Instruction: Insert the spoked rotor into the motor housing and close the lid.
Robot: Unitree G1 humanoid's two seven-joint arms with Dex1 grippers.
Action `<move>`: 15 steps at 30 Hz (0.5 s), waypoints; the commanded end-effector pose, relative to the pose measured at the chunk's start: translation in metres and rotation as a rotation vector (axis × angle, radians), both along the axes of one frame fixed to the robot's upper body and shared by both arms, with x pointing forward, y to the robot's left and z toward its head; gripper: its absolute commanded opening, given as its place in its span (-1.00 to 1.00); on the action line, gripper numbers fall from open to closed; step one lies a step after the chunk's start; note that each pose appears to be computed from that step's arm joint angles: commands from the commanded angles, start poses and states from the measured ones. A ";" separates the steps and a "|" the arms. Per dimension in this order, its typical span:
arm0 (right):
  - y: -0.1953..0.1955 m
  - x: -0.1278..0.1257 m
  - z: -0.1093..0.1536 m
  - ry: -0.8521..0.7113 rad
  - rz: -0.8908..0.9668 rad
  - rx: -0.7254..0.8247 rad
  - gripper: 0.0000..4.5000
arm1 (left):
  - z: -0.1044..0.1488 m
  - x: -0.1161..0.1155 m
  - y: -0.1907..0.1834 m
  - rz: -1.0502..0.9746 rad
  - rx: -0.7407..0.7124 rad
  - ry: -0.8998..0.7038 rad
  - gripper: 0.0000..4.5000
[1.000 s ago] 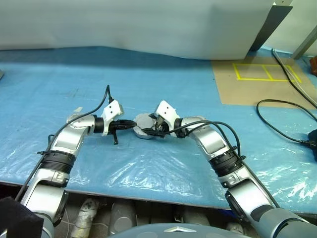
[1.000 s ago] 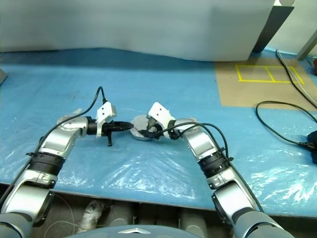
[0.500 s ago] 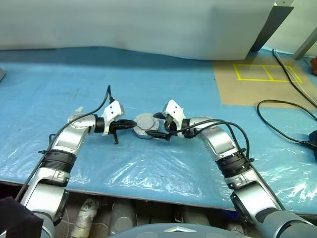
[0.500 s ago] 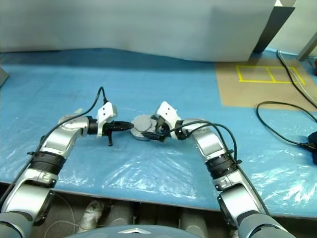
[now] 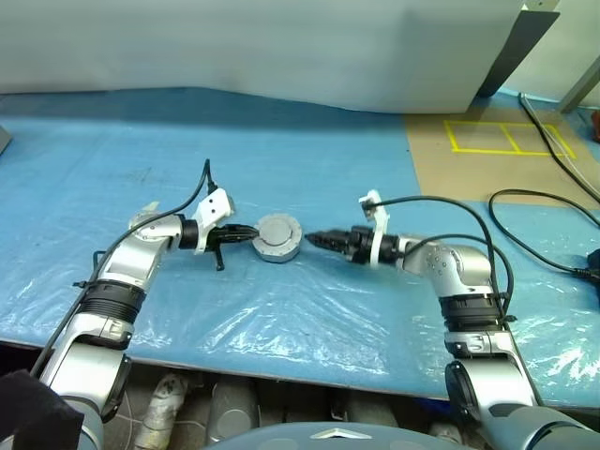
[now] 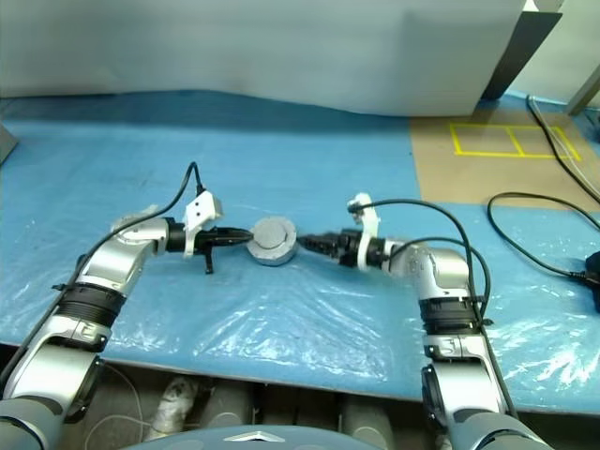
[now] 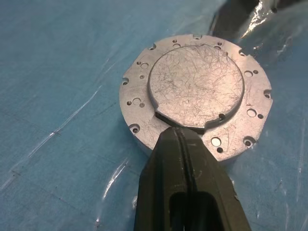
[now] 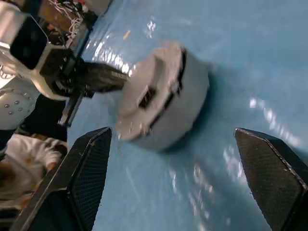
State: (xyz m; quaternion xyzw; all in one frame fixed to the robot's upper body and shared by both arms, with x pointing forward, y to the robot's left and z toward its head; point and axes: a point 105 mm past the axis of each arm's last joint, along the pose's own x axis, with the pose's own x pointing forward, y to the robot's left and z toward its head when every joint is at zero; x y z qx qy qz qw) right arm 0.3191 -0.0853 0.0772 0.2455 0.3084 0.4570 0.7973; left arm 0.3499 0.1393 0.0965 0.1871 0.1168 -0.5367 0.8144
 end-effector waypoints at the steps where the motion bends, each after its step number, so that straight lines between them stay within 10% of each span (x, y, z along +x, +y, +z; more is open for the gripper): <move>1: 0.012 -0.011 0.011 0.063 0.043 0.136 0.90 | -0.019 -0.004 0.003 0.010 0.049 0.058 -1.00; 15: 0.029 0.012 -0.011 0.110 -0.120 0.174 0.90 | -0.019 -0.004 0.005 0.009 0.059 0.058 -1.00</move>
